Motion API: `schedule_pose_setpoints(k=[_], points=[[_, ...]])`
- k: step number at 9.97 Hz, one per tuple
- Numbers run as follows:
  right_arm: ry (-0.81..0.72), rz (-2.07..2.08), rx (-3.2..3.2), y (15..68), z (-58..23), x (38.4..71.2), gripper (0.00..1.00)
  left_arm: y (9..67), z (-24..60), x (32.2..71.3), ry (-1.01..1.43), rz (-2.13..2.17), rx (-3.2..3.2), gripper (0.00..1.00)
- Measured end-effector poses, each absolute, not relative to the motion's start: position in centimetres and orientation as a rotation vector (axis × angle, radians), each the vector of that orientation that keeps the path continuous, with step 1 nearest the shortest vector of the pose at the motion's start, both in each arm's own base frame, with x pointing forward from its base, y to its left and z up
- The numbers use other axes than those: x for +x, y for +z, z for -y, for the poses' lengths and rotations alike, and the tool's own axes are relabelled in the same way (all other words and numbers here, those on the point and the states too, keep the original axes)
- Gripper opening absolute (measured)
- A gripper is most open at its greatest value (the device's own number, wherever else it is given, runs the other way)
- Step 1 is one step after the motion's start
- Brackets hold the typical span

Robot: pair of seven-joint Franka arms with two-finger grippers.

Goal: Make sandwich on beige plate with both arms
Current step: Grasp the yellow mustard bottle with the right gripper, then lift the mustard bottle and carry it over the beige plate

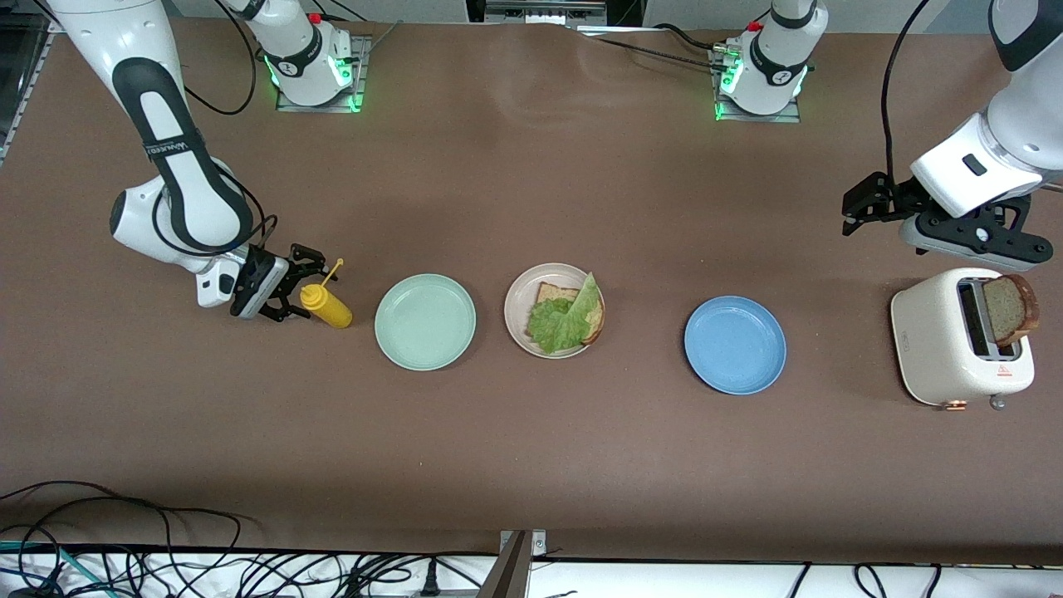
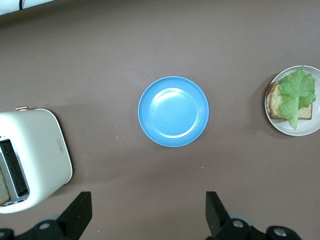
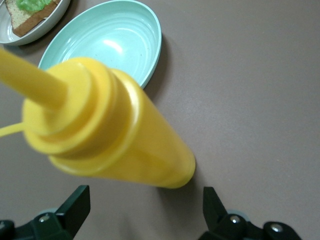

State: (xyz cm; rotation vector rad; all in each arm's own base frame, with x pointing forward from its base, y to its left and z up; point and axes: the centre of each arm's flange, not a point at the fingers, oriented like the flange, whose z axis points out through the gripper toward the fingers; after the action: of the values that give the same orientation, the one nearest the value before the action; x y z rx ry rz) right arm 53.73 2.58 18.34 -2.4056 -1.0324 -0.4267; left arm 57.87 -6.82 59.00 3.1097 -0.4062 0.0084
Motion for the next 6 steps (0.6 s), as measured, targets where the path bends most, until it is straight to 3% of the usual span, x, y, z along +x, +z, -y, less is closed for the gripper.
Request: schedule_pose_setpoints(k=[6], points=[[-0.442,1.063,-2.378,17.5,-3.9,55.1,1.00,59.0,6.8,57.9,0.008,0.406,3.110,1.00]])
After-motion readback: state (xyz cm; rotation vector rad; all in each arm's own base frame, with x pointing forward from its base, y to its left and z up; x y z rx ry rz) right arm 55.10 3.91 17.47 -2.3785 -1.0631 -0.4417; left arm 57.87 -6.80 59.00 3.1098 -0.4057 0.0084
